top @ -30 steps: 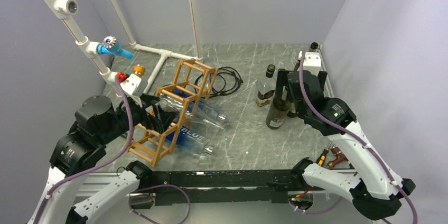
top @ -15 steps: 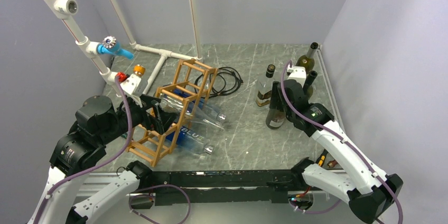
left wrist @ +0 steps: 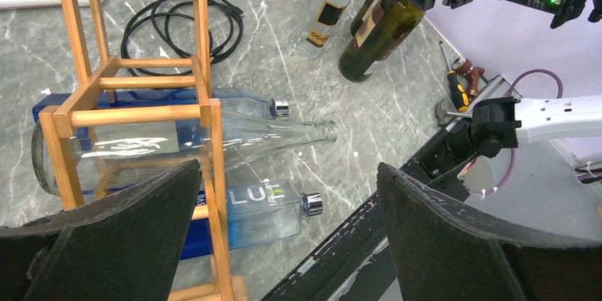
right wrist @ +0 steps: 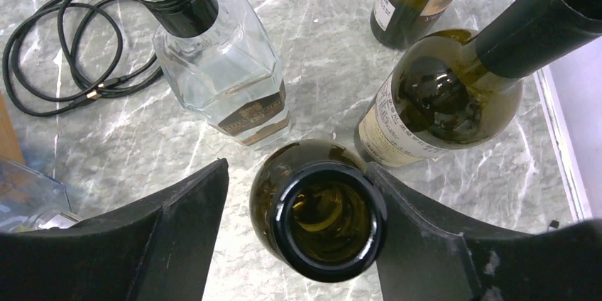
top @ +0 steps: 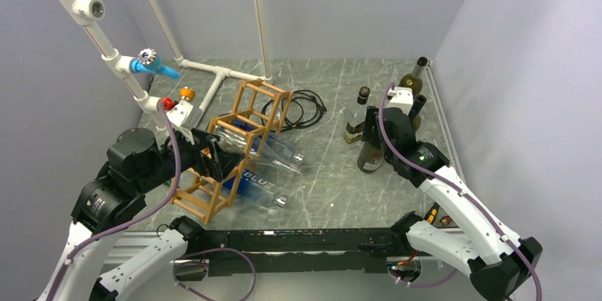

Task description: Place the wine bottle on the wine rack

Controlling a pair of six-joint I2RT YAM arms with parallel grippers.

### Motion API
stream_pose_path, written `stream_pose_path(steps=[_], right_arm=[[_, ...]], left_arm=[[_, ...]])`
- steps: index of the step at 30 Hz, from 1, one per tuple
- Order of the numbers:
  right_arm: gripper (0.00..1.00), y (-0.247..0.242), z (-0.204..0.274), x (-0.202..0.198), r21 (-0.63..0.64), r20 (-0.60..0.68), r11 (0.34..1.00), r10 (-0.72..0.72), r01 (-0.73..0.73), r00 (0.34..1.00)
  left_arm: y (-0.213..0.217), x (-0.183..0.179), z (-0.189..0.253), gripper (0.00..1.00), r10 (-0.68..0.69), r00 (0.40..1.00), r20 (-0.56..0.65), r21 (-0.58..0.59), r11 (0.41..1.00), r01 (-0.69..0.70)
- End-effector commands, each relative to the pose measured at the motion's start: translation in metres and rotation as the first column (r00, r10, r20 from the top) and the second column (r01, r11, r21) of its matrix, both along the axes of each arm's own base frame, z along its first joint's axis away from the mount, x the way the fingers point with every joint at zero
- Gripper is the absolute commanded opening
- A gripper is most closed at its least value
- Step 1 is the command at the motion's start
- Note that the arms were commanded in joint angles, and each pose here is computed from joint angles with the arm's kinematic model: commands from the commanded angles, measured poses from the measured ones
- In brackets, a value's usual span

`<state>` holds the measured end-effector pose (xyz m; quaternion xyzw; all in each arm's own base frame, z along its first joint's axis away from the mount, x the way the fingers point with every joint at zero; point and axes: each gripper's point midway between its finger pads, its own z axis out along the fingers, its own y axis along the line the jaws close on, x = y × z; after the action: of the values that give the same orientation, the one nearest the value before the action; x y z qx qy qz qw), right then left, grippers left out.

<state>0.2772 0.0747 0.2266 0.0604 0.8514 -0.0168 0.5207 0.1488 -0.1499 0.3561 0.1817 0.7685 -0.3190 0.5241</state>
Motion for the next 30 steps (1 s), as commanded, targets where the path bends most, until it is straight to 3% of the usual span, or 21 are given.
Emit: stream_pose_path(steps=[1, 10, 15, 19, 23, 25, 30], right_arm=[[0.73, -0.004, 0.016, 0.005, 0.000, 0.070, 1.000, -0.014, 0.014, 0.997], [0.70, -0.001, 0.019, 0.011, 0.006, 0.099, 1.000, -0.012, 0.011, 0.995], [0.65, 0.001, 0.018, 0.017, 0.008, 0.125, 1.000, -0.010, 0.009, 0.992], [0.48, 0.002, 0.007, 0.017, 0.001, 0.100, 1.000, -0.004, 0.004, 0.995], [0.21, 0.014, 0.009, 0.004, 0.017, 0.027, 0.996, 0.088, -0.088, 0.996], [0.00, 0.023, 0.019, -0.005, 0.053, -0.010, 0.988, 0.146, -0.145, 0.989], [0.00, 0.022, 0.051, -0.024, 0.120, 0.010, 0.979, 0.163, -0.163, 0.987]], left_arm=[[-0.002, -0.002, 0.009, 1.00, -0.005, 1.000, 0.005, -0.033, 0.999, 0.005], [-0.007, 0.011, -0.005, 1.00, 0.003, 0.999, -0.032, 0.020, 1.000, -0.002], [-0.017, 0.015, -0.009, 1.00, -0.011, 0.998, -0.063, -0.021, 1.000, 0.010], [-0.025, 0.015, -0.012, 1.00, -0.044, 0.997, -0.067, -0.051, 0.998, 0.040], [-0.030, 0.014, -0.011, 0.99, -0.062, 0.993, -0.104, -0.059, 0.997, 0.056], [-0.033, 0.013, -0.009, 0.99, -0.076, 0.991, -0.110, -0.069, 0.995, 0.069], [-0.039, 0.017, -0.003, 1.00, -0.089, 0.992, -0.089, -0.104, 0.991, 0.080]])
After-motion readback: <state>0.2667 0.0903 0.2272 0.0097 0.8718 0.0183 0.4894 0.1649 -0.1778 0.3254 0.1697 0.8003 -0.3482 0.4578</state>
